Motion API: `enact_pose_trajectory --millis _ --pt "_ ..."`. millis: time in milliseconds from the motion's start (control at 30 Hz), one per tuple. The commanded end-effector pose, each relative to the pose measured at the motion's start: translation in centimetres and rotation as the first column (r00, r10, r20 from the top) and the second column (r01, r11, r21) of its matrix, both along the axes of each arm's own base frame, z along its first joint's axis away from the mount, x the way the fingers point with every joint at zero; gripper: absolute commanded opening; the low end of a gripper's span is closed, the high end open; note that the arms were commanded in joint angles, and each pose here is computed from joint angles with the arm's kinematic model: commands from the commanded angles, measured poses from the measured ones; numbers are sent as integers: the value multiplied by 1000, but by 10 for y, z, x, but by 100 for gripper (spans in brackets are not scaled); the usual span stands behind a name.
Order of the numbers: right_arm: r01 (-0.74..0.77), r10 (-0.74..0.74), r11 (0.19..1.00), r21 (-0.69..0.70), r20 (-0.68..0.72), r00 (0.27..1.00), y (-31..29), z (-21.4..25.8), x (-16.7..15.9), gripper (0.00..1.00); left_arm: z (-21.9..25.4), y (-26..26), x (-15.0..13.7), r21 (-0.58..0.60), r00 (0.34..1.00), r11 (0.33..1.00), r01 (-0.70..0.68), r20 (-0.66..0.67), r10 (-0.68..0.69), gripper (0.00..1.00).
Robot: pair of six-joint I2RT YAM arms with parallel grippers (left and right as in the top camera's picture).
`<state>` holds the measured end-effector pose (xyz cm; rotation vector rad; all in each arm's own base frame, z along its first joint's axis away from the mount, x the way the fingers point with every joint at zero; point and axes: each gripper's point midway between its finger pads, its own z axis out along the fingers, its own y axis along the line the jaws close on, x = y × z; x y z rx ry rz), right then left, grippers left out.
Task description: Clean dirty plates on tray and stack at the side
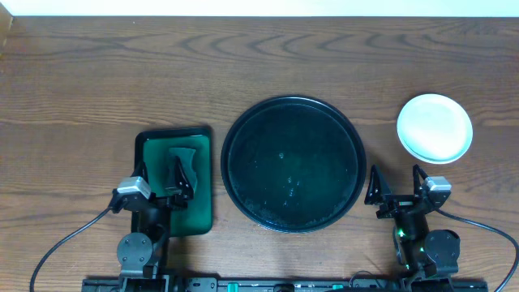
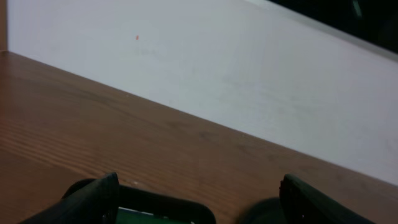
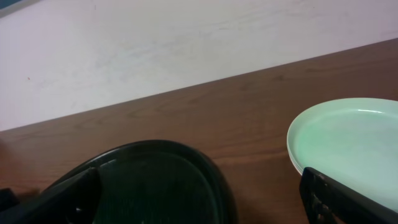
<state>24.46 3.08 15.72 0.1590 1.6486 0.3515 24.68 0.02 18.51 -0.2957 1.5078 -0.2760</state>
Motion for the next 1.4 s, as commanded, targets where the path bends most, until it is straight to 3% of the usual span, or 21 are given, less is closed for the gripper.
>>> enact_pose_trajectory --millis 0,167,1367 --pt "-17 17 1000 -18 4 1000 3 0 -1 99 -5 4 0 -33 1000 999 -14 -17 13 82" --pt "-17 17 1000 -18 4 1000 3 0 -1 99 -50 4 -3 -68 980 997 -25 -199 11 82" --pt "-17 17 1000 -18 4 1000 3 0 -1 99 -49 4 -3 -36 981 999 -21 -196 14 82"
